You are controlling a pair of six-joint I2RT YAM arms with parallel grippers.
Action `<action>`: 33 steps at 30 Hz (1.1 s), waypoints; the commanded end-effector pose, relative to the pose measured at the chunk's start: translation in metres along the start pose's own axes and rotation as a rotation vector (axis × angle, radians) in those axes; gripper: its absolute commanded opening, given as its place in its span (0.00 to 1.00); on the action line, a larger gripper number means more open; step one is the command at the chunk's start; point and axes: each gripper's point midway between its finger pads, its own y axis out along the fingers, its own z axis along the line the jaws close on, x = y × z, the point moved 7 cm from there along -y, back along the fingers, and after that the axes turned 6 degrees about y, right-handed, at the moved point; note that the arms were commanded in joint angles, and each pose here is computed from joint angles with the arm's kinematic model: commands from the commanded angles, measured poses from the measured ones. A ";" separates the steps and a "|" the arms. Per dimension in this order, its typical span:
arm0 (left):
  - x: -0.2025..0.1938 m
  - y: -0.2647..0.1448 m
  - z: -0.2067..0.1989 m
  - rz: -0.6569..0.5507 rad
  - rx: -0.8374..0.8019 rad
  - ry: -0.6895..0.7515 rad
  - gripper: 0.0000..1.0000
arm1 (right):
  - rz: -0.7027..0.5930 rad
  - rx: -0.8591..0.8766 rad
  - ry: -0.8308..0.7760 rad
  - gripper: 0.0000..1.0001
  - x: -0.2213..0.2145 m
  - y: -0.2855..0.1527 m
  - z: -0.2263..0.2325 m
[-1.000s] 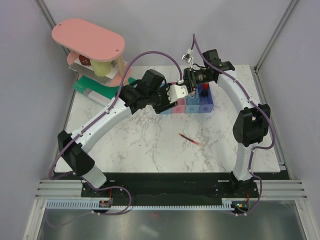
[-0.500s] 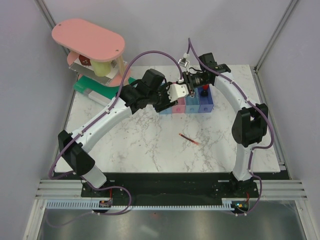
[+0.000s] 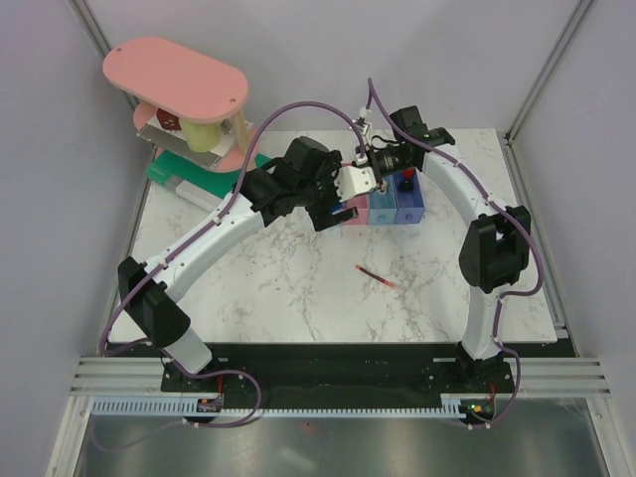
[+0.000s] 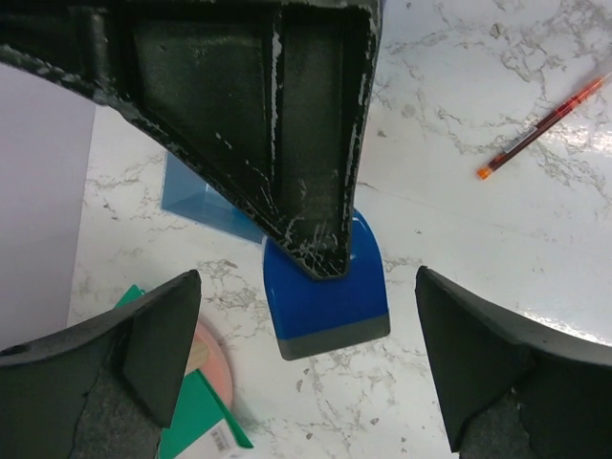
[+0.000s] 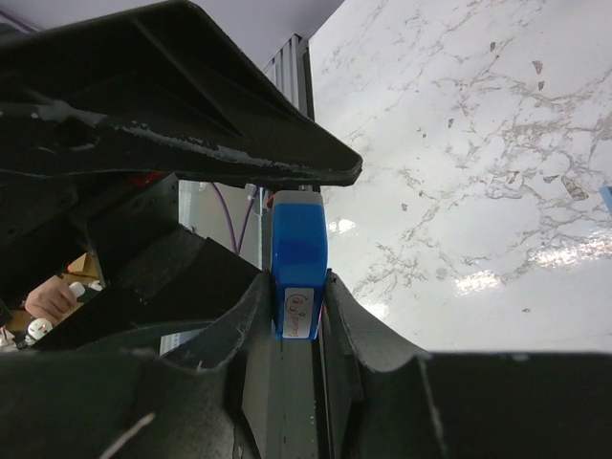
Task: Sort the stationery into containers
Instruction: Place the stationery in the storage box.
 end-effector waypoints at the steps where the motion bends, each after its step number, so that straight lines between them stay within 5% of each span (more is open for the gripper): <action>1: 0.004 -0.005 0.006 -0.022 0.057 0.033 1.00 | -0.014 0.009 -0.097 0.06 0.006 -0.003 0.022; 9: -0.014 -0.023 -0.015 -0.013 0.032 0.007 1.00 | -0.073 -0.296 -0.108 0.00 0.021 -0.032 -0.025; 17: -0.028 -0.026 -0.029 0.017 0.014 -0.001 1.00 | -0.061 -0.847 -0.156 0.00 0.027 -0.106 -0.098; 33: -0.029 -0.024 -0.028 0.022 0.015 -0.005 1.00 | 0.032 -1.146 -0.142 0.00 0.005 -0.150 -0.153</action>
